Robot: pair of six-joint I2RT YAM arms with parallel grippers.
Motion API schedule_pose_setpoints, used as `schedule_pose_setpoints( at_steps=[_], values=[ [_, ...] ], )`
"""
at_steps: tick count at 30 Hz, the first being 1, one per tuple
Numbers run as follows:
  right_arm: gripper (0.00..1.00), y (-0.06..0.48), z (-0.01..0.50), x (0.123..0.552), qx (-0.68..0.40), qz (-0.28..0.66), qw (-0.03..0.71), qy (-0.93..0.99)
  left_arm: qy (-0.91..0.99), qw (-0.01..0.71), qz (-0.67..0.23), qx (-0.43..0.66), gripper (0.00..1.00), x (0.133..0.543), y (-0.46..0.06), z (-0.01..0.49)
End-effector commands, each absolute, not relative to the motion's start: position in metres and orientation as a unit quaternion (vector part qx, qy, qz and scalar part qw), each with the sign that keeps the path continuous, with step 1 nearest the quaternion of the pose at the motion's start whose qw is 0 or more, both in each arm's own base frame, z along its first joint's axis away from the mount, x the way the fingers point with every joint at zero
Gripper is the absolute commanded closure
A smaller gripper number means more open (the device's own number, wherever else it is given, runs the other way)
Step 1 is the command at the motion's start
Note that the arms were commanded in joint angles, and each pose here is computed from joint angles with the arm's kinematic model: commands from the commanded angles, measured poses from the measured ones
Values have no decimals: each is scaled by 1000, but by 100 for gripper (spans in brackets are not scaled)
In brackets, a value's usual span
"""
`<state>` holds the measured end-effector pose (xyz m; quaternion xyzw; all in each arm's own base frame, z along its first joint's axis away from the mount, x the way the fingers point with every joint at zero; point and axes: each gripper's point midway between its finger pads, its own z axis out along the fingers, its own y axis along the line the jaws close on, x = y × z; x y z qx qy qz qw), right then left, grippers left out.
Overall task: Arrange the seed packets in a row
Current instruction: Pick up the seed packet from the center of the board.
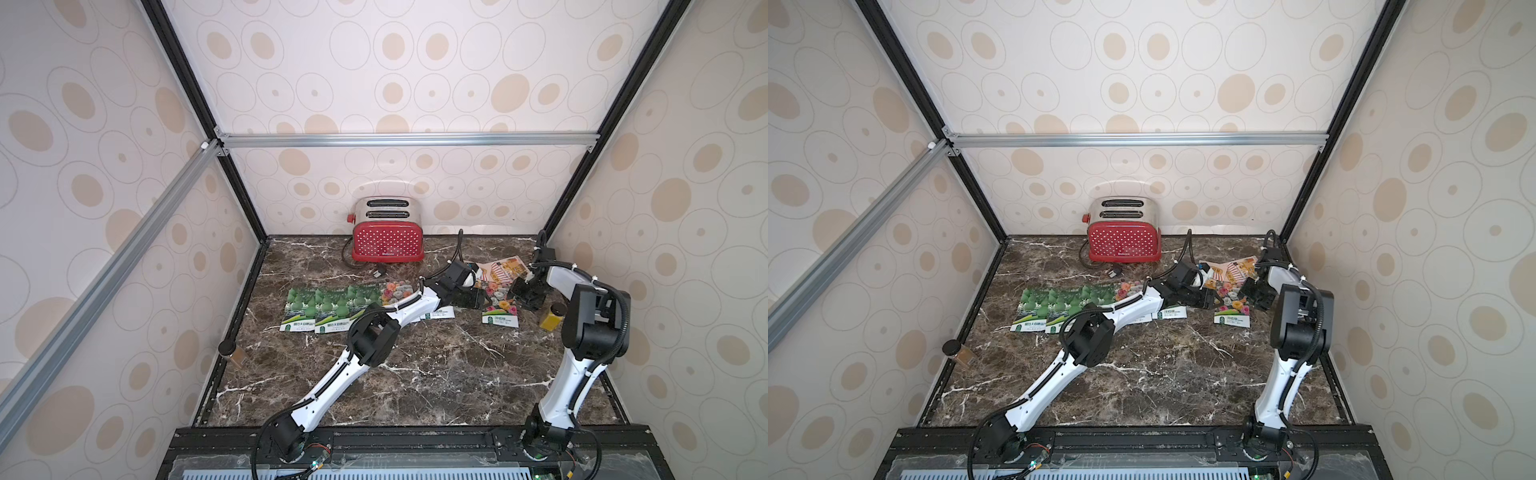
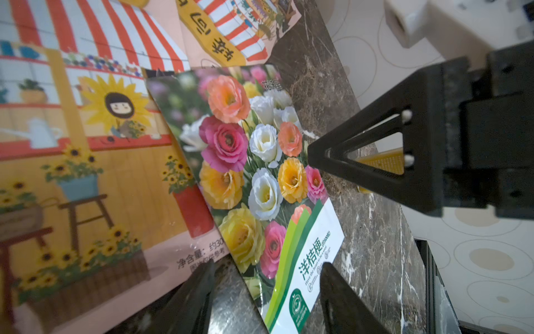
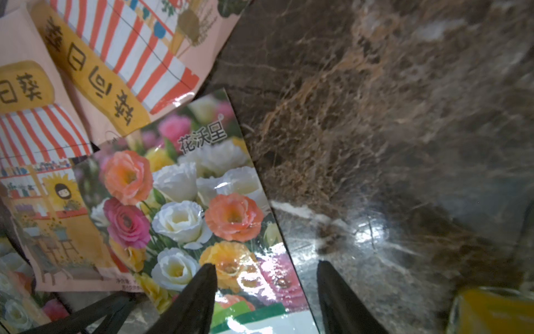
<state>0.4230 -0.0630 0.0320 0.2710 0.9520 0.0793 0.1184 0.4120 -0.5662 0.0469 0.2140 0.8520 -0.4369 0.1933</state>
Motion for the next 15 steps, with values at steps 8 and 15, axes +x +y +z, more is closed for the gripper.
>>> schedule_pose_setpoints(
  at_steps=[8, 15],
  values=[
    [41, -47, 5, 424, 268, 125, 89, 951, 866, 169, -428, 198, 41, 408, -569, 12],
    [47, -24, 0, 420, 262, 187, 79, 944, 866, 163, -433, 191, 41, 408, -571, 4]
  ],
)
